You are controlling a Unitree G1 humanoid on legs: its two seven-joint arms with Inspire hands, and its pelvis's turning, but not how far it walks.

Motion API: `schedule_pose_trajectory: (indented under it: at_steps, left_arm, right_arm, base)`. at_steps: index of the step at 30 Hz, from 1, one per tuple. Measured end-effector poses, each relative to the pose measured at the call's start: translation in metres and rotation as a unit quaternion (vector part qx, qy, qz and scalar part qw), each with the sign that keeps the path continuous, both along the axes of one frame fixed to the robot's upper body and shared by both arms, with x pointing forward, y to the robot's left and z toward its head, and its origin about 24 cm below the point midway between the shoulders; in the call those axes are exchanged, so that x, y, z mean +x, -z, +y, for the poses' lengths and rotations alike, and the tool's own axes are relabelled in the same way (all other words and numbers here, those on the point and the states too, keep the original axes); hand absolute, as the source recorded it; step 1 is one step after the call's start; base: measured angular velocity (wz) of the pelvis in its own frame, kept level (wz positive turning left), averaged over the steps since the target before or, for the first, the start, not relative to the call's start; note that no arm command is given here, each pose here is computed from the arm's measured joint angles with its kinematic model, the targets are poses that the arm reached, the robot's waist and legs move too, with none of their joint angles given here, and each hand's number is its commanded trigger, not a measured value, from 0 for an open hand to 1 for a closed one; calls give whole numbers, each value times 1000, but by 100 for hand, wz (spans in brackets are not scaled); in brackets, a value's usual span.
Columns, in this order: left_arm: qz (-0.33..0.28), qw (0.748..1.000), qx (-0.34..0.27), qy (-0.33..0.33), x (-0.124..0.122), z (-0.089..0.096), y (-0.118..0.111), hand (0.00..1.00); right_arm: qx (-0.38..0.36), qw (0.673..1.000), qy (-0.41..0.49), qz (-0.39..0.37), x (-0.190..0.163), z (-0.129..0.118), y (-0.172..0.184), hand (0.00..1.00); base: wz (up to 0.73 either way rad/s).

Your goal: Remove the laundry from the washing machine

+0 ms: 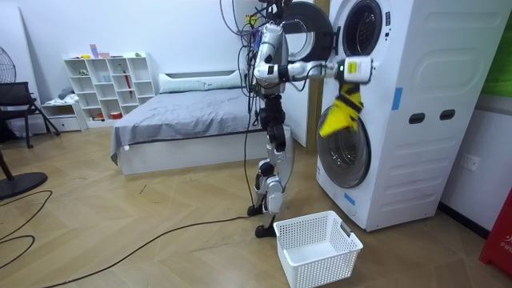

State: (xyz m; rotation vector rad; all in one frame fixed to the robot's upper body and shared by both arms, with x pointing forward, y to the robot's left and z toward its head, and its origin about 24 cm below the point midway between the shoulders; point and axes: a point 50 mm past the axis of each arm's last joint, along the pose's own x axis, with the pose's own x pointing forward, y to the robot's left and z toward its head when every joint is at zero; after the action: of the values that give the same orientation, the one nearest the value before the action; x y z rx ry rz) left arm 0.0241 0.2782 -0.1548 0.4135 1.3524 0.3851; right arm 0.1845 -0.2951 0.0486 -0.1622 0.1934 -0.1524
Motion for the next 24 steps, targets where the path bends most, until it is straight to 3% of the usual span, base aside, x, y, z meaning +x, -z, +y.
schedule_pose_trajectory:
  at_steps: [5, 12, 24]
  left_arm:
    - [-21, 1000, -2, 14, 15, -2, -1, 0]
    - [-28, 997, -28, 64, 32, -17, 2, 0]
    - [-83, 990, -73, 93, 70, -37, 0, 0]
  right_arm:
    - [22, 999, 12, 36, -4, -2, 20, 100]
    - [64, 989, 56, 124, -16, -12, 68, 100]
    - [90, 977, 134, 139, 13, -20, 90, 100]
  base:
    - [-28]
    - [-22]
    - [-11]
